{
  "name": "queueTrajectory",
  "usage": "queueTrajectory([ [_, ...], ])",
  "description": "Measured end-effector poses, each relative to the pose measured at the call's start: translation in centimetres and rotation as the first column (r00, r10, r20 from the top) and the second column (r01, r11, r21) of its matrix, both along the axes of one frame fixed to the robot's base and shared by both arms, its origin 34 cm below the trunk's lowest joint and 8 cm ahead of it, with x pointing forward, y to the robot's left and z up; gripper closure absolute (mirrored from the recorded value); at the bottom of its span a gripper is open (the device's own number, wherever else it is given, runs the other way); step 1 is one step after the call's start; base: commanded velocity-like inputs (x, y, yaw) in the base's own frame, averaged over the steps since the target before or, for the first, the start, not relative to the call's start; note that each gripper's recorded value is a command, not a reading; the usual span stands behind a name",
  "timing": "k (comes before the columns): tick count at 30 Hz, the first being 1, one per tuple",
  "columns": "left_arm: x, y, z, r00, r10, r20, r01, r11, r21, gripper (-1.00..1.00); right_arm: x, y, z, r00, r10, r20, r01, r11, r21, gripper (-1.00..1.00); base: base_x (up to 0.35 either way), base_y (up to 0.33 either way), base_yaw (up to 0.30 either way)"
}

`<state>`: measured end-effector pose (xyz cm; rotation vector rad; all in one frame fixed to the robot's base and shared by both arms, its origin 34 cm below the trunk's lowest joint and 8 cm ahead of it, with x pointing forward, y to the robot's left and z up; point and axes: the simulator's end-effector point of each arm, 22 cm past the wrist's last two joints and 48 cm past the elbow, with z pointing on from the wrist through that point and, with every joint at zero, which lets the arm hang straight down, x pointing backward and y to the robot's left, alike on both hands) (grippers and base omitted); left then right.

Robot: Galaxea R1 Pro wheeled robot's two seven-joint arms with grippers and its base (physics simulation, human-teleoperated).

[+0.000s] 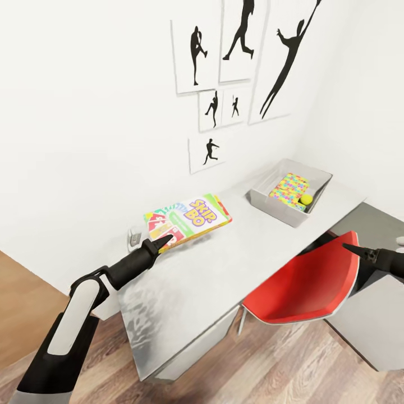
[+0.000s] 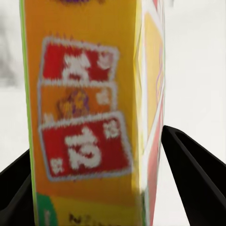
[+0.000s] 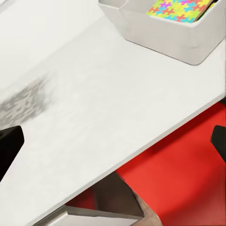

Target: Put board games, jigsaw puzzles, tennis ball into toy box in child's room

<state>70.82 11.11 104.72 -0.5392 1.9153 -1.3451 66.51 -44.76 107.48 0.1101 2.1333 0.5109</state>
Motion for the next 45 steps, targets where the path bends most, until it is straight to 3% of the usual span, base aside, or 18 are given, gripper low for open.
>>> queueTrajectory([
  [5, 1.0, 0.7, 0.2, 0.997, 0.078, -0.001, -0.078, 0.997, 0.009, 1.0, 0.0, 0.1, 0.4, 1.0, 0.001, 0.007, -0.001, 1.0, 0.0, -1.0, 0.0, 0.0, -0.104],
  [12, 1.3, 0.1, 1.5, 0.994, 0.108, 0.011, -0.108, 0.994, -0.032, 1.0, -0.1, 0.2, 0.9, 1.0, 0.003, 0.017, -0.003, 1.0, 0.002, -1.0, 0.0, 0.0, -0.104],
  [32, 1.0, -0.6, 4.0, 0.993, 0.102, 0.055, -0.098, 0.992, -0.073, 1.0, -0.4, 0.4, 2.5, 0.999, 0.005, 0.046, -0.005, 1.0, 0.007, -1.0, 0.0, 0.0, -0.104],
  [33, 0.8, -0.8, 4.8, 0.992, 0.096, 0.076, -0.088, 0.991, -0.101, 1.0, -0.4, 0.5, 2.5, 0.999, 0.006, 0.047, -0.006, 1.0, 0.007, -1.0, 0.0, 0.0, -0.104],
  [36, 0.6, -0.8, 5.7, 0.991, 0.088, 0.105, -0.075, 0.99, -0.122, 1.0, -0.4, 0.4, 2.8, 0.999, 0.006, 0.051, -0.006, 1.0, 0.006, -1.0, 0.0, 0.0, -0.104],
  [45, 0.3, -0.6, 6.8, 0.988, 0.083, 0.134, -0.065, 0.989, -0.13, 1.0, -0.5, 0.5, 3.5, 0.998, 0.006, 0.065, -0.007, 1.0, 0.007, -1.0, 0.0, 0.0, -0.104],
])
